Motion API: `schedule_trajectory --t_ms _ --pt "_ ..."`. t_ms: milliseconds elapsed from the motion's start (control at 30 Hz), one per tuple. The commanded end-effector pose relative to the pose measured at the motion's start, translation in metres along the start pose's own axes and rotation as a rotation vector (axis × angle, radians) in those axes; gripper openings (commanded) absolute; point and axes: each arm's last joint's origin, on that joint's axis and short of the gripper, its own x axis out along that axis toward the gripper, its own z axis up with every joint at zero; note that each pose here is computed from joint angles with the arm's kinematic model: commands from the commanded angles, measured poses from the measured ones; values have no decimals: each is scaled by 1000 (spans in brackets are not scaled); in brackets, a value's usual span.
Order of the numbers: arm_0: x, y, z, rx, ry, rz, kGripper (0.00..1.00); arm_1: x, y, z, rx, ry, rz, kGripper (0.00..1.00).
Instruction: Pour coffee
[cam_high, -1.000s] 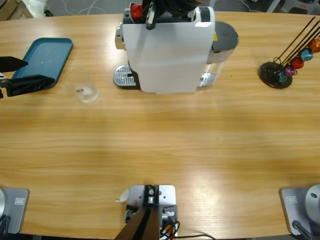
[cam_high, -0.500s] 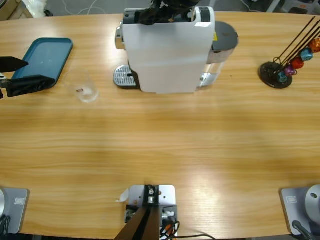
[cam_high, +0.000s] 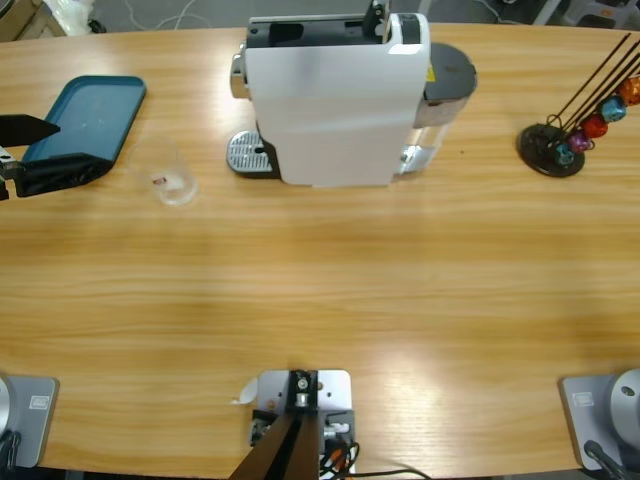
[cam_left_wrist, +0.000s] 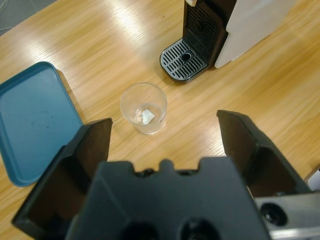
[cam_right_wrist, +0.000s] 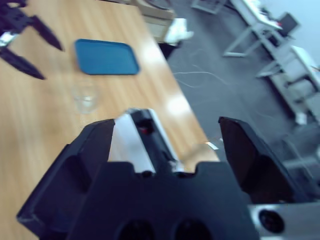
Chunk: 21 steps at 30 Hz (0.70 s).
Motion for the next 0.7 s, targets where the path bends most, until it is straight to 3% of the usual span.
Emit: schedule_trajectory --t_ms 33,100,133,167,200,233,333,433,567,700 --pt "4 -2 -10 9 28 -7 991 -58 -6 -25 219 125 -253 997" --pt "1 -1 -10 9 16 -3 991 -55 -4 -28 265 121 -247 994" --pt "0 -1 -10 10 13 2 991 -51 -3 -29 295 114 -234 925" --pt "-1 -1 -11 9 10 7 991 -46 -4 -31 327 108 -180 448" --pt "-2 0 -11 10 7 9 990 -42 -6 -33 364 110 -162 89" --pt "-4 0 -12 10 5 11 982 -38 -6 -34 392 111 -170 0" --pt "-11 1 -13 8 -8 9 861 -26 -6 -39 451 87 -223 0" --pt "-10 0 -13 11 1 -2 711 1 -7 -41 489 110 -285 0" --pt "-5 -1 -12 16 19 -7 701 42 0 -51 509 65 -294 0" --pt "-5 -1 -12 16 18 -5 701 86 7 -69 438 138 -351 0"
